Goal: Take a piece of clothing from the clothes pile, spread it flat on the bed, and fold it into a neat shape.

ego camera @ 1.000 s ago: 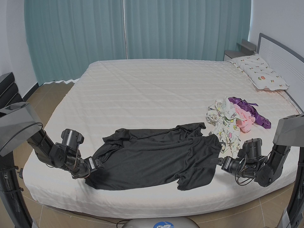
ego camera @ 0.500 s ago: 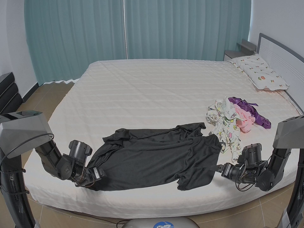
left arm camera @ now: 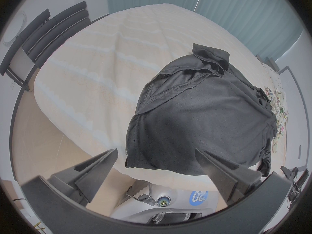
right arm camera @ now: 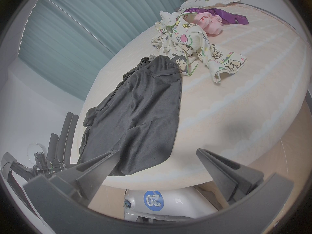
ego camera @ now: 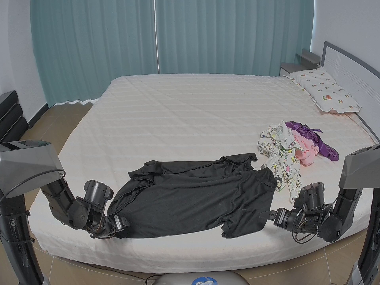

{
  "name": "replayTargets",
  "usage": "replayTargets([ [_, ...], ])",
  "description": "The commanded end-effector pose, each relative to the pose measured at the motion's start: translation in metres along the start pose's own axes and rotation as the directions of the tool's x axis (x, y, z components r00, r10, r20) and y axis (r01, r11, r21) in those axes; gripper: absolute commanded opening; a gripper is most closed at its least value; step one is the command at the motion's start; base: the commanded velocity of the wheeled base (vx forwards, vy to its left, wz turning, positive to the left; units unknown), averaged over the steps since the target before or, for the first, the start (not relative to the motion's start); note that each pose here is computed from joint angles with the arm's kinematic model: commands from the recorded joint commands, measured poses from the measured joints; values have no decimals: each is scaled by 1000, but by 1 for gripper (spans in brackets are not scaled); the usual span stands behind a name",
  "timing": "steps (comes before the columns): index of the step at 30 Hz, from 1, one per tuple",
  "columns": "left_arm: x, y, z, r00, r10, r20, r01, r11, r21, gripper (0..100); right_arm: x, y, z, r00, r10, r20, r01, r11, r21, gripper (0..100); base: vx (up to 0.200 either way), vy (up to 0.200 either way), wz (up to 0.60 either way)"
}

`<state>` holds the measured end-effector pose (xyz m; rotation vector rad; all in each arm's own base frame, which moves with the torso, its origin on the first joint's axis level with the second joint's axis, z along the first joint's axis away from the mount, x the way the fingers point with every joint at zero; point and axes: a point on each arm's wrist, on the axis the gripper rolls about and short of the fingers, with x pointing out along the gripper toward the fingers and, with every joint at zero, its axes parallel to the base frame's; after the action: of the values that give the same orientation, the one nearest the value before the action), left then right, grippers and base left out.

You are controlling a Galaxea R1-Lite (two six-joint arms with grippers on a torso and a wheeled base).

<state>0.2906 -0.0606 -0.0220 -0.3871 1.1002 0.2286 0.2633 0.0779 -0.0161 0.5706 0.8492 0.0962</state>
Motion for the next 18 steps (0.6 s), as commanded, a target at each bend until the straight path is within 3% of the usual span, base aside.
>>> replayTargets([
  [1,13,-2,-2,1000,15,-4,-15,1000,7,100,5,4,-6,1000,6,-23,-6,1000,-4,100,0,0,0],
  [2,14,-2,-2,1000,15,-3,-15,1000,6,100,5,4,-7,1000,4,-24,-4,1000,-5,100,0,0,0],
  [3,17,-3,-1,1000,3,20,-4,1000,6,0,8,5,-11,999,-2,-36,2,1000,-10,100,0,0,0],
  [8,18,-3,-1,999,-13,51,13,1000,2,0,22,1,-19,997,-61,-38,61,998,-24,100,0,0,0],
  [14,17,-3,-2,999,-13,51,13,1000,-3,0,40,8,-20,998,-55,-33,53,998,-39,100,0,0,0],
  [15,17,-3,-2,999,-13,51,13,1000,-3,0,41,8,-20,998,-54,-33,53,998,-40,0,0,0,0],
  [18,16,-1,-3,999,-10,47,10,1000,-4,0,55,11,-18,999,-44,-8,43,998,-48,0,0,0,0],
])
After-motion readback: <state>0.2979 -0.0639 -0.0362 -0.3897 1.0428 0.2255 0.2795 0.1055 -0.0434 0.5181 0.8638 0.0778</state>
